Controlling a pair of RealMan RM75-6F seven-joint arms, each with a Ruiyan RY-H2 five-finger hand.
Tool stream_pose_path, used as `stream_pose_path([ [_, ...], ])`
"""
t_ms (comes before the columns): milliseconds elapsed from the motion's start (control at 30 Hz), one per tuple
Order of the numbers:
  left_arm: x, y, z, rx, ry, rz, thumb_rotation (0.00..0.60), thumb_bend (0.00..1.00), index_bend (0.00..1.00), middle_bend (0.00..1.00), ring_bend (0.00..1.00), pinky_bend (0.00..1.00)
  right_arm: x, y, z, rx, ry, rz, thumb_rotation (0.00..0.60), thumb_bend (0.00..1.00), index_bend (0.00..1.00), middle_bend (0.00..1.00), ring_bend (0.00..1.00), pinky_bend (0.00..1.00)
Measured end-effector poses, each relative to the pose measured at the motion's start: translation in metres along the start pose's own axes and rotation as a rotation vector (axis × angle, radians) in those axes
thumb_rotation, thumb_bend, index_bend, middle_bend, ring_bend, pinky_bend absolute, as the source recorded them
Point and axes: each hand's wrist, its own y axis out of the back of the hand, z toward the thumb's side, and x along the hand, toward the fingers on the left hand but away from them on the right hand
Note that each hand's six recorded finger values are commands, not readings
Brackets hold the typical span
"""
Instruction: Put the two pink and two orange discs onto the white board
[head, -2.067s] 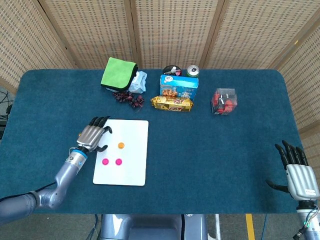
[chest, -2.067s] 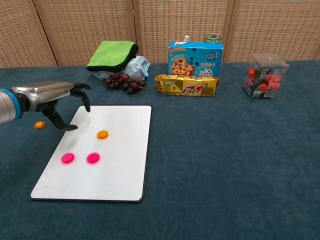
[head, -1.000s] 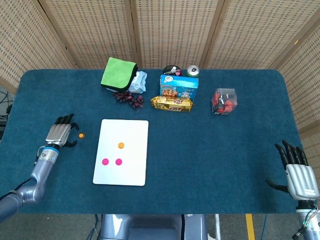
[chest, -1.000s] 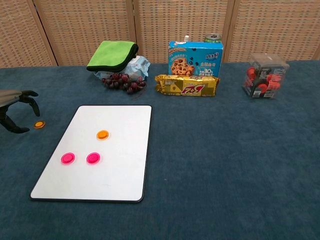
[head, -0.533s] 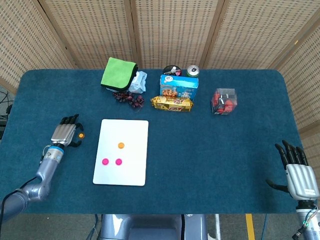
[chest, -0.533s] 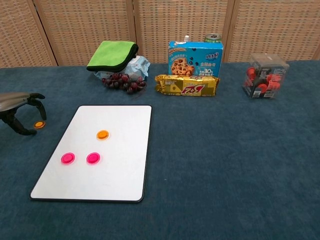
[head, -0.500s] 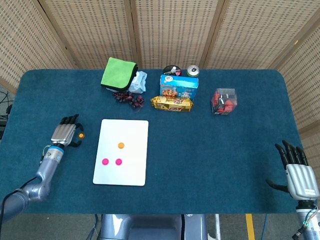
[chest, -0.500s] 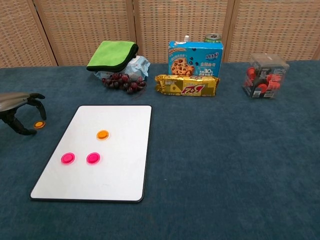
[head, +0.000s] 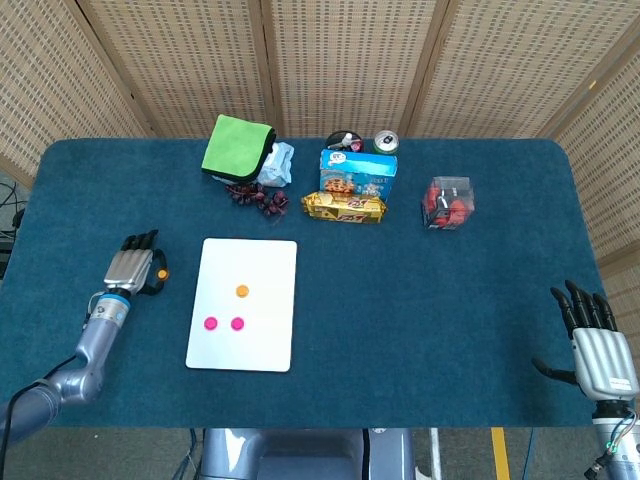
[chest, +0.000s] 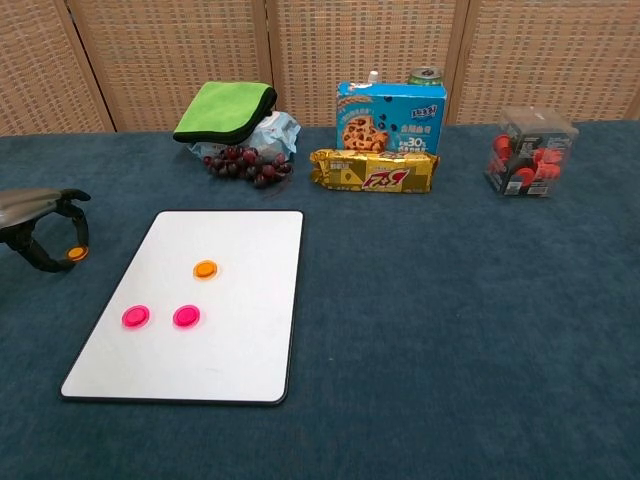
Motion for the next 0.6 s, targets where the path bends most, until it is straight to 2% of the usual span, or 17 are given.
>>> stream_pose_path([
  [133,-0.001,0.006,0.001,-0.008,-0.007,0.015,0.600,0.37,0.55,0.00,0.00,0.00,0.000,0.000,0.000,-0.002,0.000,0.000,0.600,0.00,0.00,0.00,0.00,0.00],
  [333,-0.007,0.028,0.016,-0.025,-0.063,0.060,0.600,0.37,0.56,0.00,0.00,0.00,0.000,0.000,0.000,-0.002,0.000,0.001,0.600,0.00,0.00,0.00,0.00,0.00],
  [467,-0.014,0.043,0.035,-0.031,-0.124,0.084,0.600,0.37,0.56,0.00,0.00,0.00,0.000,0.000,0.000,-0.003,0.000,0.001,0.600,0.00,0.00,0.00,0.00,0.00],
  [600,-0.023,0.047,0.062,-0.035,-0.197,0.077,0.600,0.36,0.56,0.00,0.00,0.00,0.000,0.000,0.000,-0.004,0.001,0.002,0.600,0.00,0.00,0.00,0.00,0.00],
])
